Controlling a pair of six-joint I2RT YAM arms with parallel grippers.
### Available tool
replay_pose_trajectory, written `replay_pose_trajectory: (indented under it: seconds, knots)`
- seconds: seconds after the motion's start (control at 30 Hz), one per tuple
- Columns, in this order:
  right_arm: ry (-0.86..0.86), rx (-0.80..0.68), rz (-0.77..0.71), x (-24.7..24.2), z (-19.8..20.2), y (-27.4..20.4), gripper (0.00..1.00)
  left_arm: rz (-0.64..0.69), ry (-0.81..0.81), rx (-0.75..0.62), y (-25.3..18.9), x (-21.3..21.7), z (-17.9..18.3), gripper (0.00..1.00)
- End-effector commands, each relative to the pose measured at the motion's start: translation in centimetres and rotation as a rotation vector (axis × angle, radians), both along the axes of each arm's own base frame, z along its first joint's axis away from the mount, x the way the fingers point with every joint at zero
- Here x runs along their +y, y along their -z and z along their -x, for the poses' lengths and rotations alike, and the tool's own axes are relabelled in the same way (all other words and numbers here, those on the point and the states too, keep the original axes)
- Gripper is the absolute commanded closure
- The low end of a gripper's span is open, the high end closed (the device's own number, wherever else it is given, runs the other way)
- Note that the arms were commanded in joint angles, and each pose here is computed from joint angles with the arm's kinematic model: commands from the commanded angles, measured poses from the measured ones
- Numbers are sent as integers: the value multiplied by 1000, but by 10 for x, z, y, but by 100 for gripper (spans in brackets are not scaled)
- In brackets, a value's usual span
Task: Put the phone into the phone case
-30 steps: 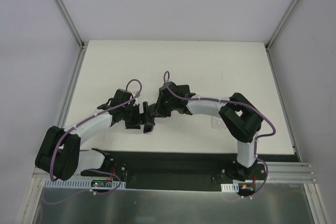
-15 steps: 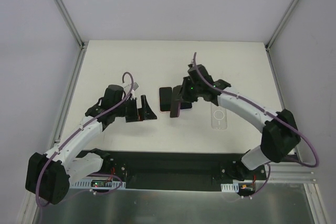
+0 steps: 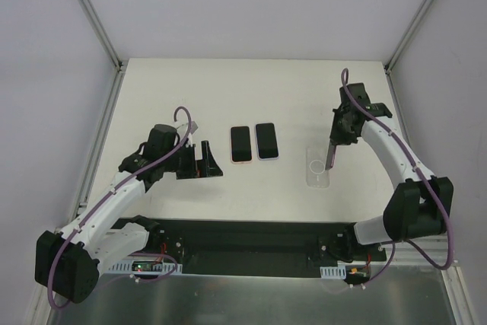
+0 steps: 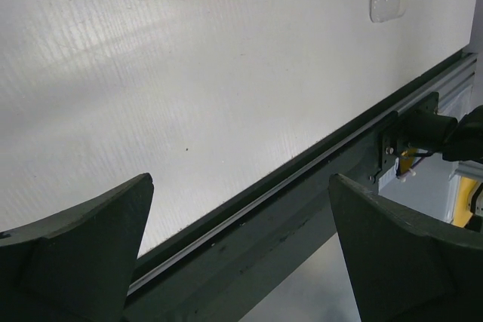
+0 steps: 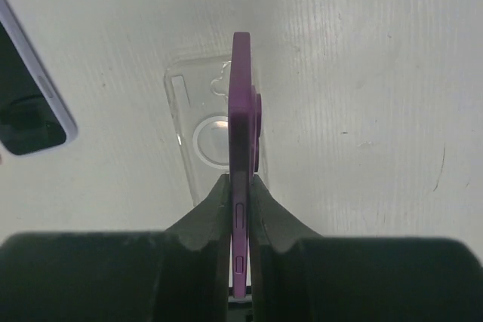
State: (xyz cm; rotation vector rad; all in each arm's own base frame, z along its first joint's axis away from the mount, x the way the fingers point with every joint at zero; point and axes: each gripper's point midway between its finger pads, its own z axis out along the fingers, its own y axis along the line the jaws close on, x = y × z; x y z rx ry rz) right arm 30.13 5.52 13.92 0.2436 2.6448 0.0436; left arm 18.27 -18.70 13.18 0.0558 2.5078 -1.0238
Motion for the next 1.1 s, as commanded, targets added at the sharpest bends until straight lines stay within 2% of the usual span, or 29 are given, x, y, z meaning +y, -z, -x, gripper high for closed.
replay_pose_trajectory:
  seconds: [0.0, 0.3, 0.47, 1.07]
  knots:
    - [-76, 64, 27, -6, -4, 6, 99, -36, 6, -69, -15, 2, -8, 1]
    - [-134, 195, -71, 14, 0, 53, 99, -67, -13, -79, -16, 7, -11, 1]
    - [-164, 254, -133, 27, 20, 71, 99, -72, -17, -79, -14, 9, -11, 1]
    - [-213, 286, -269, 65, 78, 80, 98, -57, -14, -89, -19, 7, -9, 1]
